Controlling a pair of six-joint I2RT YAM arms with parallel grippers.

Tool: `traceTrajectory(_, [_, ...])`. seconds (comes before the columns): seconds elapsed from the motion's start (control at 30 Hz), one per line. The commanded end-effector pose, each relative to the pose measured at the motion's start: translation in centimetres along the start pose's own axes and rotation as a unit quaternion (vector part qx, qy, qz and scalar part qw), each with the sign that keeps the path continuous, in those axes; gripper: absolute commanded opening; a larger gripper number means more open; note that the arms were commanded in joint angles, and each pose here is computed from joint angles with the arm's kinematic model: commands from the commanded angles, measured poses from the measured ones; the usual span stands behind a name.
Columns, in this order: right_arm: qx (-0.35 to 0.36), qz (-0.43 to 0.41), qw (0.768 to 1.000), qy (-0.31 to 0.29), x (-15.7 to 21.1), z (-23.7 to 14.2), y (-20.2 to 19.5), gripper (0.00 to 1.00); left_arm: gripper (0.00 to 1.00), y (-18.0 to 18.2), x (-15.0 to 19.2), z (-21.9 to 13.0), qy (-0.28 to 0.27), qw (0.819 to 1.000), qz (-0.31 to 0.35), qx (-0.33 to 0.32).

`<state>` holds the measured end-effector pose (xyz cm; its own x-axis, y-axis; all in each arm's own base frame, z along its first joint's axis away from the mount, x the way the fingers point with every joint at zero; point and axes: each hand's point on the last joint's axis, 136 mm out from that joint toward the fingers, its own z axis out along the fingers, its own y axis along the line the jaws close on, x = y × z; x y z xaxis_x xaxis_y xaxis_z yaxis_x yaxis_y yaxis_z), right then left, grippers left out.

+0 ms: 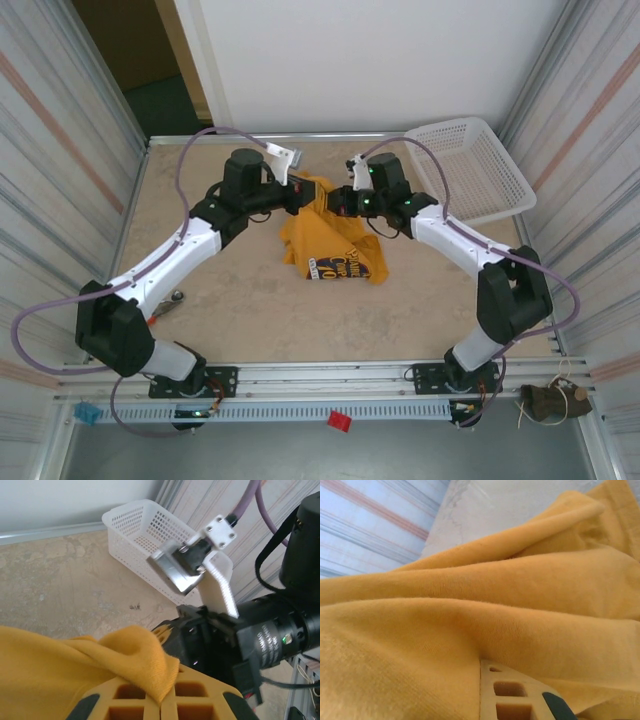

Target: Fold the inside-out t-shirt

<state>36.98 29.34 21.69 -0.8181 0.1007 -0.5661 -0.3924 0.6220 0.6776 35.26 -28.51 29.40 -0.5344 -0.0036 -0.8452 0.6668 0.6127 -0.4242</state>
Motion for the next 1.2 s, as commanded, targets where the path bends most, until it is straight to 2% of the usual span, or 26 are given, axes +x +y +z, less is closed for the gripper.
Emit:
traceTrajectory(0.0, [-0.072, -0.003, 0.997, -0.030, -3.1, -4.9, 2.1, 0.00, 0.00, 2.4, -0.8, -2.2, -0.033, 0.999, -0.022, -0.034])
traceTrajectory(0.13, [-0.189, -0.056, 0.980, -0.030, -4.1, -10.6, 7.0, 0.00, 0.01, 6.5, 1.2, -1.9, -0.018, 0.996, -0.041, -0.082])
traceTrajectory(0.23, [-0.249, -0.089, 0.964, -0.013, -3.5, -12.6, 10.0, 0.00, 0.24, 8.1, 2.3, -0.7, 0.004, 0.994, -0.038, -0.101])
traceTrajectory(0.37, [-0.244, -0.081, 0.966, -0.018, -3.9, -12.6, 9.5, 0.00, 0.49, 8.8, 2.1, -0.8, 0.009, 0.993, -0.028, -0.118])
traceTrajectory(0.47, [-0.241, -0.057, 0.968, -0.029, -4.8, -12.6, 8.1, 0.00, 0.57, 7.7, 1.4, -2.5, -0.009, 0.991, -0.007, -0.136])
traceTrajectory(0.53, [-0.240, -0.050, 0.969, -0.032, -5.1, -12.6, 7.8, 0.00, 0.61, 5.6, 0.9, -3.7, -0.023, 0.989, 0.027, -0.141])
traceTrajectory(0.63, [-0.233, -0.044, 0.971, -0.036, -5.4, -12.3, 7.5, 0.00, 0.63, 1.9, 0.6, -4.3, -0.032, 0.992, 0.042, -0.114])
traceTrajectory(0.77, [-0.228, -0.039, 0.972, -0.039, -5.9, -12.3, 7.5, 0.00, 0.68, -1.1, 1.3, -3.1, -0.036, 0.993, 0.062, -0.099])
traceTrajectory(1.0, [-0.227, -0.042, 0.972, -0.045, -6.0, -12.9, 8.1, 0.00, 0.71, 0.9, 2.3, 0.7, -0.023, 0.984, 0.075, -0.160])
traceTrajectory(1.17, [-0.229, -0.043, 0.971, -0.046, -5.9, -13.1, 8.4, 0.00, 0.73, 1.5, 1.6, 2.7, -0.017, 0.982, 0.084, -0.170])
